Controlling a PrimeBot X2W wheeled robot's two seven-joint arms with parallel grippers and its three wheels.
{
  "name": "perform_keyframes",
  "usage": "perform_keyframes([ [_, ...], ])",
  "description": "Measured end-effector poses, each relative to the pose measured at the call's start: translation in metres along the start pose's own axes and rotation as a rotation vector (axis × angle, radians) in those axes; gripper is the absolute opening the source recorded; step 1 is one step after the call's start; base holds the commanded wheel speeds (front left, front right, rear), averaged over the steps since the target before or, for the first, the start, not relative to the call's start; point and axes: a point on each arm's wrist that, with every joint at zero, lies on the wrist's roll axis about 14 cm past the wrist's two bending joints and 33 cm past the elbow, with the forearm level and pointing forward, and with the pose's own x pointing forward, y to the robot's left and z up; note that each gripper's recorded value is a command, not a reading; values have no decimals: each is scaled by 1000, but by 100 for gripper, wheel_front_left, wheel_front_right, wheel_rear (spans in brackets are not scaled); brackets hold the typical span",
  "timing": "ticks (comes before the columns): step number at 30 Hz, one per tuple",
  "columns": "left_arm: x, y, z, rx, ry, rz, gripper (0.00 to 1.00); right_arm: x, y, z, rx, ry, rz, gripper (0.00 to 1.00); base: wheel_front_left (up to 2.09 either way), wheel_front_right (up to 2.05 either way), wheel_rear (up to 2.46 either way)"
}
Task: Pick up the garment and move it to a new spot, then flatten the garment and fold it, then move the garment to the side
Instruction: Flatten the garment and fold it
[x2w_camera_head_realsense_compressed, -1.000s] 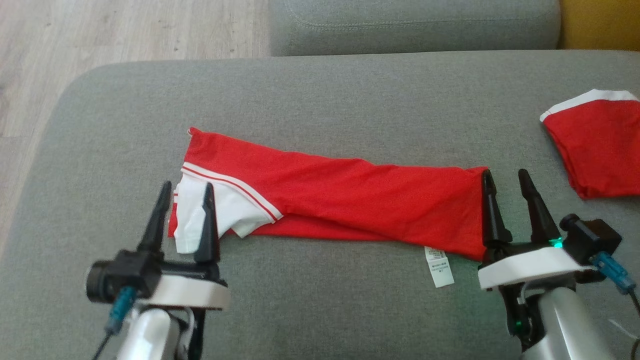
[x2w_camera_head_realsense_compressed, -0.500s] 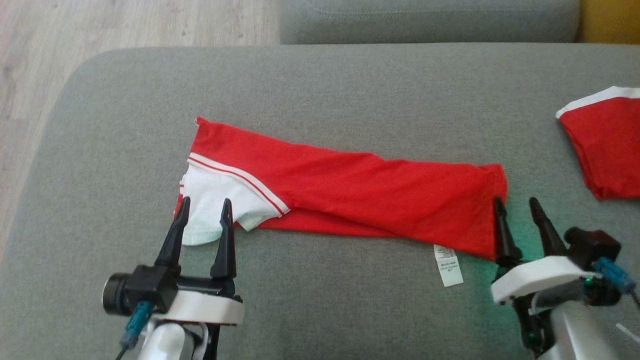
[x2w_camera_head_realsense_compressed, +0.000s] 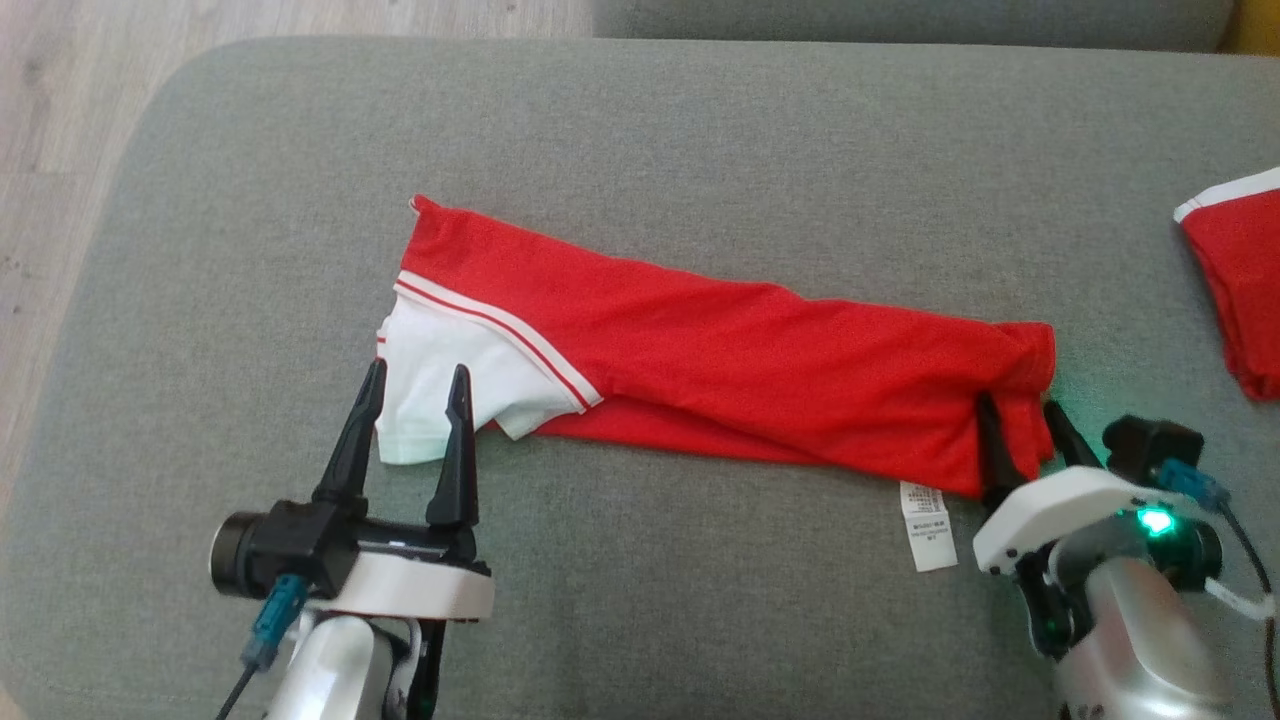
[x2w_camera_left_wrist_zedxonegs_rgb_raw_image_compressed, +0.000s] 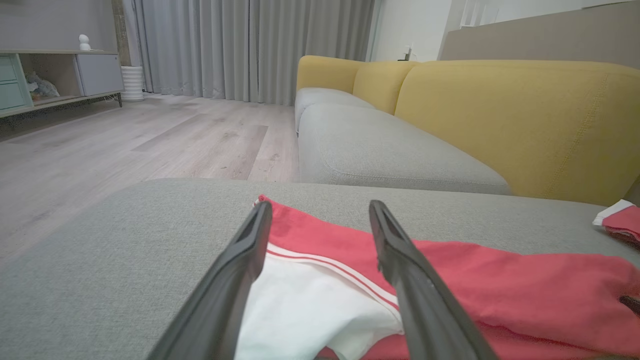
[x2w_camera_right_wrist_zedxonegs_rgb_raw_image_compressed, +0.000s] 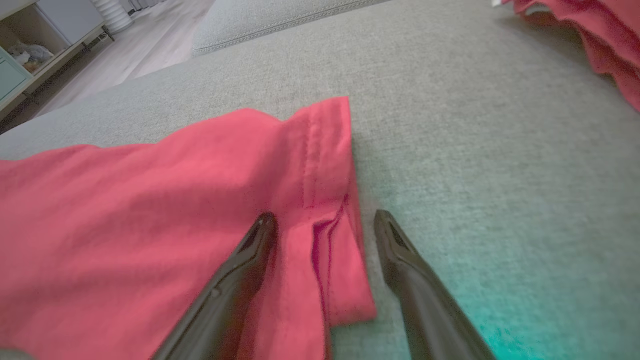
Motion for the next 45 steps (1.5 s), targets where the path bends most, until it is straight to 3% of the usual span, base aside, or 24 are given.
perform_keyframes([
  [7,5,-1,1,0,-6,-5,100,13,3,1,-40,32,10,100,0,0,0],
  [9,5,-1,3,-2,-10,-3,100,15,3,1,-47,38,14,0,0,0,0],
  [17,5,-4,12,-3,-37,-11,100,7,-10,11,-42,-4,-39,0,0,0,0],
  [26,6,-16,21,-8,-64,-50,100,-27,-108,65,-160,-106,-282,0,0,0,0],
  [31,6,-19,24,-10,-72,-61,100,-36,-126,88,-197,-144,-331,0,0,0,0],
  [37,-3,-20,24,-11,-72,-61,100,-36,-102,111,-204,-196,-287,0,0,0,0],
  [45,-15,-19,33,-9,-98,-54,100,-30,0,136,-219,-267,-38,0,0,0,0],
])
